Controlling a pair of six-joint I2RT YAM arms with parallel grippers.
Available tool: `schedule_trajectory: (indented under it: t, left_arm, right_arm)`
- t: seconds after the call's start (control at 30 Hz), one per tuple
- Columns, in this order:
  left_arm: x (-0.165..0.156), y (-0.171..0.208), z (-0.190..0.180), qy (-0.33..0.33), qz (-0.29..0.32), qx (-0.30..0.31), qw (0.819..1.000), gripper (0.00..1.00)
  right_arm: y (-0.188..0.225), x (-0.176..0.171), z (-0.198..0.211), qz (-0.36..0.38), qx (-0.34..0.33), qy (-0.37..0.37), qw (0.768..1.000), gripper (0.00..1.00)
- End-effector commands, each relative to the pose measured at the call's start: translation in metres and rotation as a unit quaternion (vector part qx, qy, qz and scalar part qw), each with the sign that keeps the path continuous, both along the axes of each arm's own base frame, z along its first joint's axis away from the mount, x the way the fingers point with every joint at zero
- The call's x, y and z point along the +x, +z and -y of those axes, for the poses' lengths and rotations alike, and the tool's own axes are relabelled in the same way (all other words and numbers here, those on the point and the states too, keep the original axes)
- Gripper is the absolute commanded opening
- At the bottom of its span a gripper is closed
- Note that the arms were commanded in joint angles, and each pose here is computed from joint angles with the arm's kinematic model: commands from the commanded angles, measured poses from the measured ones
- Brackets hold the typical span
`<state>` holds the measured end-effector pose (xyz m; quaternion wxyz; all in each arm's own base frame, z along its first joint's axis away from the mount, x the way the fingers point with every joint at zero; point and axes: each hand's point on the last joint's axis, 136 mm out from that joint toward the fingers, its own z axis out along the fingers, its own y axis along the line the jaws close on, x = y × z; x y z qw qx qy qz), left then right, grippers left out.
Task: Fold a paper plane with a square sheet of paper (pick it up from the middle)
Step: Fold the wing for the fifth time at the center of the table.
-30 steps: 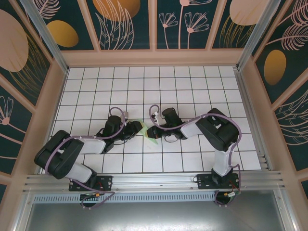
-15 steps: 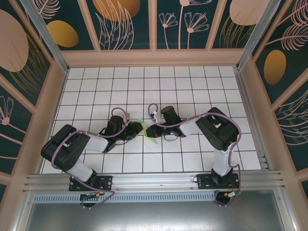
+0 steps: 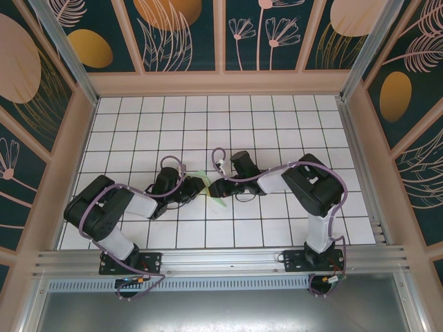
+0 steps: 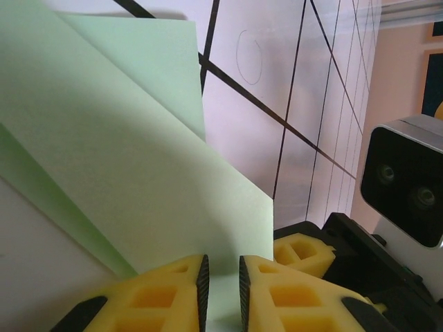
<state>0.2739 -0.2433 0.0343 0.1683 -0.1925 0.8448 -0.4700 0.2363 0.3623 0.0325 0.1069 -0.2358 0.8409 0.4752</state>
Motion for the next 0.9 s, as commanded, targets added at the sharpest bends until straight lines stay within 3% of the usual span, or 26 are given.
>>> schedule_trajectory:
  t: [0.0,0.6,0.87]
  left_arm:
    - [0.004,0.001,0.002,0.007,0.005,-0.002,1.0,0.23]
    - [0.008,-0.002,0.005,0.0,-0.001,0.007,1.0,0.21]
    - [0.009,-0.002,0.006,-0.002,-0.003,0.01,1.0,0.21]
  right_arm:
    - [0.008,0.001,0.004,0.005,-0.004,0.001,1.0,0.26]
    - [-0.002,-0.002,0.02,0.09,-0.071,0.028,0.993,0.3]
    - [-0.011,-0.001,0.024,0.111,-0.093,0.036,0.989,0.24]
